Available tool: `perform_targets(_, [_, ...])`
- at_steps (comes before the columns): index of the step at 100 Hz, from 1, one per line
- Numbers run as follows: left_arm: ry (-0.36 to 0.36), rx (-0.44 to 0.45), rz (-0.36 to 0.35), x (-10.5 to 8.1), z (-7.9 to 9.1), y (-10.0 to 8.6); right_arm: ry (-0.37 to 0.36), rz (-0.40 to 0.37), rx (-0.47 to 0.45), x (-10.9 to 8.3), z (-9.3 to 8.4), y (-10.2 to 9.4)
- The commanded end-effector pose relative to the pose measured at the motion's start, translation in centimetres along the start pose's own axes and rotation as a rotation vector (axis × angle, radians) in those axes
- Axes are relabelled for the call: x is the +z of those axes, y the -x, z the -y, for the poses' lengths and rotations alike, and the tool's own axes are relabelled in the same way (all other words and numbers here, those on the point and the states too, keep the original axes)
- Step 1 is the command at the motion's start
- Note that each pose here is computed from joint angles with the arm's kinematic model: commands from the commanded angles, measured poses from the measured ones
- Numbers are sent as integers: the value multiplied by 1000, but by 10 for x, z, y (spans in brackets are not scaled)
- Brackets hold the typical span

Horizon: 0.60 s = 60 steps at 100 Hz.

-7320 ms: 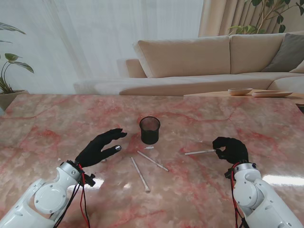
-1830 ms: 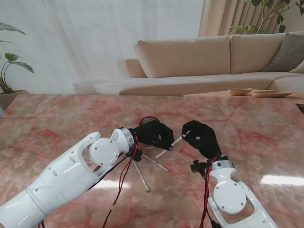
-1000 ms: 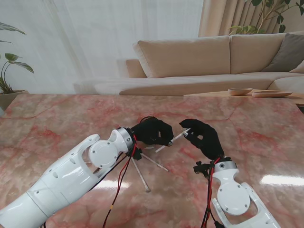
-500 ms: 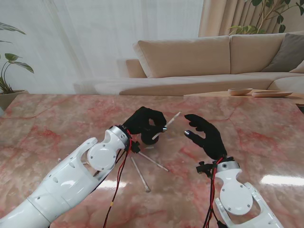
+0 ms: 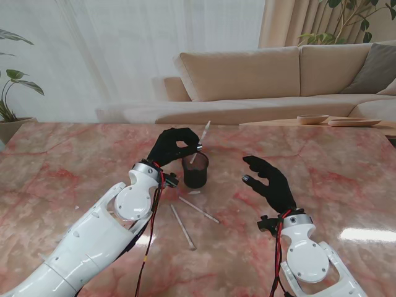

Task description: Insert makeup brushes into the holder

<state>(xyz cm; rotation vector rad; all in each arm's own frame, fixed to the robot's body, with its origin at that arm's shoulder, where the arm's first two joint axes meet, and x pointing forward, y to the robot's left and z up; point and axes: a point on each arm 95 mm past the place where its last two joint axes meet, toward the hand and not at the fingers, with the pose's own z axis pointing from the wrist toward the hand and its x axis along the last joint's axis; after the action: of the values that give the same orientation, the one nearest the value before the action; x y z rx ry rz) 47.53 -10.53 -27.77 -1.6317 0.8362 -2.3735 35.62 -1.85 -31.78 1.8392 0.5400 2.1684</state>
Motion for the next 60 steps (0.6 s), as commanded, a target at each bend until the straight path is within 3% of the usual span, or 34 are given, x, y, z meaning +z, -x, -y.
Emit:
perform_targets(1, [-33, -17, 37, 1, -3, 8, -23, 27, 9, -4, 6, 8])
perform_targets(30, [-82, -64, 123, 4, -12, 35, -41, 46, 25, -2, 10, 14])
perform_targets(60, [-98, -159, 174, 13, -25, 49, -59, 69, 32, -4, 12, 18])
